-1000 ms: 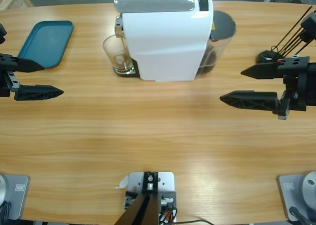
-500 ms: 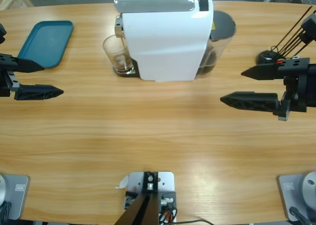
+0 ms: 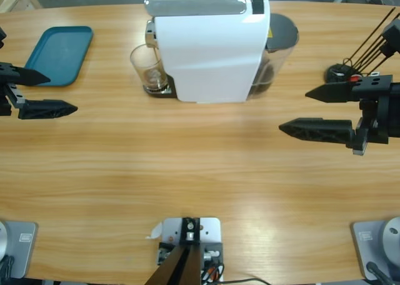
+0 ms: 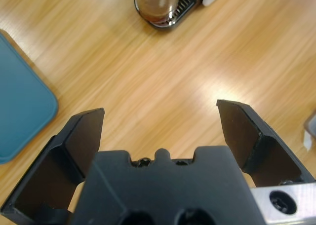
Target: Pour coffee
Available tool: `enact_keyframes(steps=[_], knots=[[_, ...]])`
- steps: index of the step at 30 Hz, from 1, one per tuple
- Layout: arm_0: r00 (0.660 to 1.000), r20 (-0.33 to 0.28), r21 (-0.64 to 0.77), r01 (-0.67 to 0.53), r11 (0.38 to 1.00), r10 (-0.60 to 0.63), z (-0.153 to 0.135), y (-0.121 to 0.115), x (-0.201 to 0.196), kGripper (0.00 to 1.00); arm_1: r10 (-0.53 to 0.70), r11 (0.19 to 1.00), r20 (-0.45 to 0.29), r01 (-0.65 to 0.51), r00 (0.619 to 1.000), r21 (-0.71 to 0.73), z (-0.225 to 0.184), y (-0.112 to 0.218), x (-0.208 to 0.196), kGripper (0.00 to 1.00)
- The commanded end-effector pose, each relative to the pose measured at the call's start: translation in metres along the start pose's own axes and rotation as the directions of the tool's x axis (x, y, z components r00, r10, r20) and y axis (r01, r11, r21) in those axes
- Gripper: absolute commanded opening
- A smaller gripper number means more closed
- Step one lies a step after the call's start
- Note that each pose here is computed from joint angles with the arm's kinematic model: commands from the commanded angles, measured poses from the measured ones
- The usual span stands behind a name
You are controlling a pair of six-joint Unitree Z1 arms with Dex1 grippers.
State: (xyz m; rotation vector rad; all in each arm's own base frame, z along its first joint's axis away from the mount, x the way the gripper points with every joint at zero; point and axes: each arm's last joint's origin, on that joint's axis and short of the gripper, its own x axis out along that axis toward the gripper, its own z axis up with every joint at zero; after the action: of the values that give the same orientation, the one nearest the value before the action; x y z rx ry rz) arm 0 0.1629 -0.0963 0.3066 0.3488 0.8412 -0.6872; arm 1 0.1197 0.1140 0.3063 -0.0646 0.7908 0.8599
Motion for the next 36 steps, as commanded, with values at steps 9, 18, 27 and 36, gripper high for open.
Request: enact_keyframes(steps=[9,18,27,36], knots=[[1.0,0.025,-0.088,-0.002,0.996,0.004,0.0,-0.001,0.002,1.0,0.02,1.0,-0.036,-0.02,0.999,0.017,-0.023,0.0,0.0,1.0],[0.998,0.044,-0.072,-0.031,0.997,0.034,0.004,0.0,0.008,1.0,0.015,1.0,-0.034,-0.014,0.999,0.016,-0.024,-0.001,0.002,1.0],[0.999,0.042,-0.072,-0.025,0.997,0.028,0.0,-0.002,0.008,1.0,0.028,1.0,0.014,-0.028,1.0,0.001,-0.018,-0.001,0.007,1.0],[0.999,0.044,-0.071,-0.02,0.997,0.023,-0.001,-0.002,0.007,1.0,0.017,1.0,0.035,-0.016,0.999,-0.004,-0.013,-0.002,0.011,1.0]])
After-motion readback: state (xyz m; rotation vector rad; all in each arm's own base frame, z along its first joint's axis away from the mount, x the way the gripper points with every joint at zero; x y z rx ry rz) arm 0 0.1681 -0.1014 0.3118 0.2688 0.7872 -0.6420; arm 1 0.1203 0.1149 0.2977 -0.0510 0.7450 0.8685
